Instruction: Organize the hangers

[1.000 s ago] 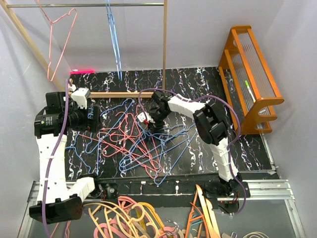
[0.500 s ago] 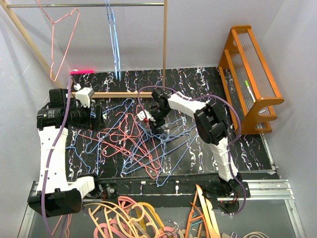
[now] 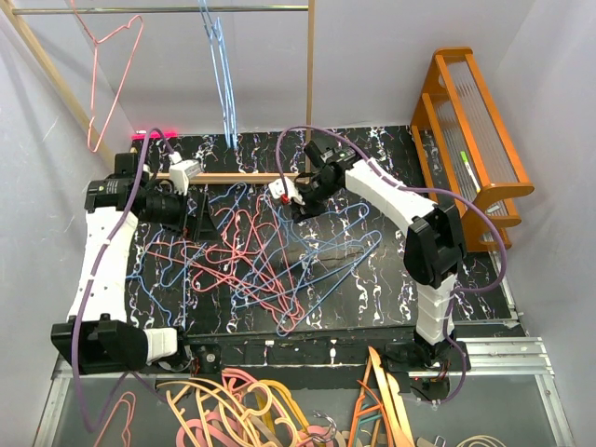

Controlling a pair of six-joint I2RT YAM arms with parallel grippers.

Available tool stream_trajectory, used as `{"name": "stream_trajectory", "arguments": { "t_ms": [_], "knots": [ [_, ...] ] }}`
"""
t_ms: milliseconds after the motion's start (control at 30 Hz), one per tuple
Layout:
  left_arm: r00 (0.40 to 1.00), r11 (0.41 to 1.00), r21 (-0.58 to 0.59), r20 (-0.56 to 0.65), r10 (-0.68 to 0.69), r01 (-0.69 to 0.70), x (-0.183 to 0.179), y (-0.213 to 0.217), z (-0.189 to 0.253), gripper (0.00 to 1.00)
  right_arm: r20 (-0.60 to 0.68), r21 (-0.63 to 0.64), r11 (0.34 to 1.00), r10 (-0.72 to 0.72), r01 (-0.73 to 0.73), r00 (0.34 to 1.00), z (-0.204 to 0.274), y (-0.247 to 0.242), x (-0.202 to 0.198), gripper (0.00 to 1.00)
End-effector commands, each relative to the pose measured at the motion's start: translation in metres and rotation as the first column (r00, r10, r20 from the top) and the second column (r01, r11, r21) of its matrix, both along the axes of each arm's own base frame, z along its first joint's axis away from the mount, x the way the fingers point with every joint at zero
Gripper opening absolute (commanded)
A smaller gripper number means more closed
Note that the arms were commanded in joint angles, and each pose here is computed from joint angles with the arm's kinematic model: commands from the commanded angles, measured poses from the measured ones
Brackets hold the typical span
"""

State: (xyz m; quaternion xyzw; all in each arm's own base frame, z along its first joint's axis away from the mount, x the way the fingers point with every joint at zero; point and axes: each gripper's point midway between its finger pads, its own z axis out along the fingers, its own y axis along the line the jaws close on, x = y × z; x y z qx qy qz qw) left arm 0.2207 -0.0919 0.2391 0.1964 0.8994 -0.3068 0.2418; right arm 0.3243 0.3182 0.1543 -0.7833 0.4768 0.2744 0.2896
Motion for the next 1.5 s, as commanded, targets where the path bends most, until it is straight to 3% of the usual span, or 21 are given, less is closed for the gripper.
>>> {"name": "stream_trajectory", "arguments": {
  "t_ms": [0, 133, 300, 500, 667, 867, 1100, 1233, 1300, 1367, 1467],
  "knots": [
    [0.996, 0.992, -0.088, 0.017, -0.085, 0.086, 0.006, -0.015, 0.013, 0.97, -0.091, 0.113, 0.983, -0.135, 0.145, 0.987, 0.028, 0.017, 0.009, 0.08],
    [0.994, 0.988, -0.109, 0.02, -0.11, 0.112, 0.015, -0.017, 0.009, 0.97, -0.248, 0.248, 0.919, -0.245, 0.306, 0.937, 0.064, 0.034, 0.035, 0.08],
    [0.993, 0.989, -0.089, 0.029, -0.116, 0.118, 0.029, -0.015, 0.001, 0.97, -0.332, 0.182, 0.909, -0.302, 0.375, 0.894, 0.043, 0.037, 0.041, 0.08],
    [0.995, 0.989, -0.107, -0.001, -0.099, 0.098, 0.029, -0.017, -0.01, 0.97, -0.295, 0.152, 0.926, -0.291, 0.345, 0.91, 0.027, 0.027, 0.033, 0.08],
    [0.991, 0.985, -0.105, 0.012, -0.136, 0.137, 0.024, -0.017, -0.026, 0.97, -0.267, 0.188, 0.921, -0.286, 0.341, 0.92, 0.044, 0.023, 0.033, 0.08],
    [0.952, 0.956, -0.009, 0.104, -0.289, 0.292, 0.012, -0.021, -0.05, 0.97, -0.233, 0.256, 0.844, -0.419, 0.471, 0.878, 0.081, 0.021, 0.054, 0.08],
    [0.945, 0.945, -0.037, -0.008, -0.326, 0.326, 0.008, -0.022, -0.076, 0.97, -0.13, 0.275, 0.804, -0.512, 0.527, 0.849, 0.111, 0.006, 0.062, 0.08],
    [0.946, 0.946, -0.014, 0.037, -0.323, 0.323, 0.022, -0.021, -0.086, 0.97, -0.117, 0.319, 0.781, -0.529, 0.536, 0.841, 0.129, -0.002, 0.051, 0.08],
    [0.946, 0.952, 0.044, 0.112, -0.305, 0.302, 0.04, -0.017, -0.089, 0.97, -0.133, 0.349, 0.725, -0.588, 0.593, 0.798, 0.143, -0.007, 0.056, 0.08],
    [0.935, 0.961, 0.097, 0.227, -0.273, 0.257, 0.066, -0.014, -0.086, 0.97, -0.167, 0.384, 0.604, -0.698, 0.698, 0.696, 0.16, -0.015, 0.07, 0.08],
    [0.917, 0.971, 0.093, 0.319, -0.237, 0.219, 0.095, -0.016, -0.082, 0.97, -0.199, 0.391, 0.552, -0.731, 0.737, 0.653, 0.166, -0.02, 0.071, 0.08]
  ]
}}
